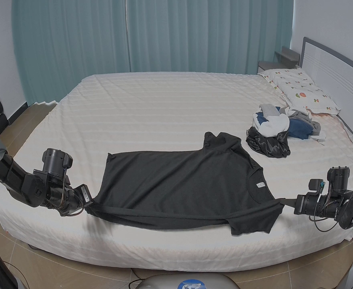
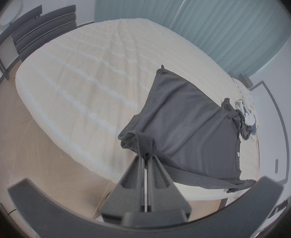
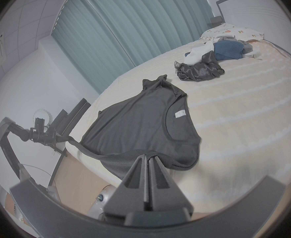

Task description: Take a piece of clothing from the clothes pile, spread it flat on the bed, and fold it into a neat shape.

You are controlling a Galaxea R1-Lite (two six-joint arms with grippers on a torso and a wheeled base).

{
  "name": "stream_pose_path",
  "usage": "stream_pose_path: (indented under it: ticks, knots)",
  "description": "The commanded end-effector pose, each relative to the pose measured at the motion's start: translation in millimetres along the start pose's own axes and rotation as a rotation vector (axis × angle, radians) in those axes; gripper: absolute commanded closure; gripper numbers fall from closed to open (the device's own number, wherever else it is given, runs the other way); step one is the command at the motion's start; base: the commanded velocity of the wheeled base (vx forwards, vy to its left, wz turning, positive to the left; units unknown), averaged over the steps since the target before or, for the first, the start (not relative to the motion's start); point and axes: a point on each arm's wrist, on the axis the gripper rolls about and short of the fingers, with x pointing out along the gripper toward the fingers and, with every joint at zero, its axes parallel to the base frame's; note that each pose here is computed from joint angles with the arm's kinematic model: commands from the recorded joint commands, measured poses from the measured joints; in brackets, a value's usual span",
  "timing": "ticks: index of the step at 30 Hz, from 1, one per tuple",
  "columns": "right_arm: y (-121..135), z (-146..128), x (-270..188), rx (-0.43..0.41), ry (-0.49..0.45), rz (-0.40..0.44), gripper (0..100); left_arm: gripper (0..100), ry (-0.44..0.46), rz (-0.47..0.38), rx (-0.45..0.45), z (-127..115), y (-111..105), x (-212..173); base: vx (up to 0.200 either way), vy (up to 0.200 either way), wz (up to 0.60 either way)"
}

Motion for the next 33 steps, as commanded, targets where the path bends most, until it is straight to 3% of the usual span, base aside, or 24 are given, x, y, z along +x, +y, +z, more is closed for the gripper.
stream_pose_path:
  ticks: [1,13,25,33]
  knots:
    - [-0.1,14.6,5.4,0.006,-0.036,0.010,100,100,-0.017,-0.003,-0.023,7.7,-0.5,1.9,0.000,0.000,0.00]
    - [8.0,4.5,-22.2,0.025,-0.033,0.029,100,100,0.007,0.017,-0.027,1.6,5.1,-29.1,0.000,0.000,0.00]
    - [16.0,-20.7,-43.3,0.018,0.023,0.020,100,100,0.120,0.094,0.049,-31.2,22.8,-41.3,0.000,0.000,0.00]
    - [19.1,-36.9,-55.4,0.001,0.062,0.009,100,100,0.139,0.100,0.079,-44.0,27.2,-49.5,0.000,0.000,0.00]
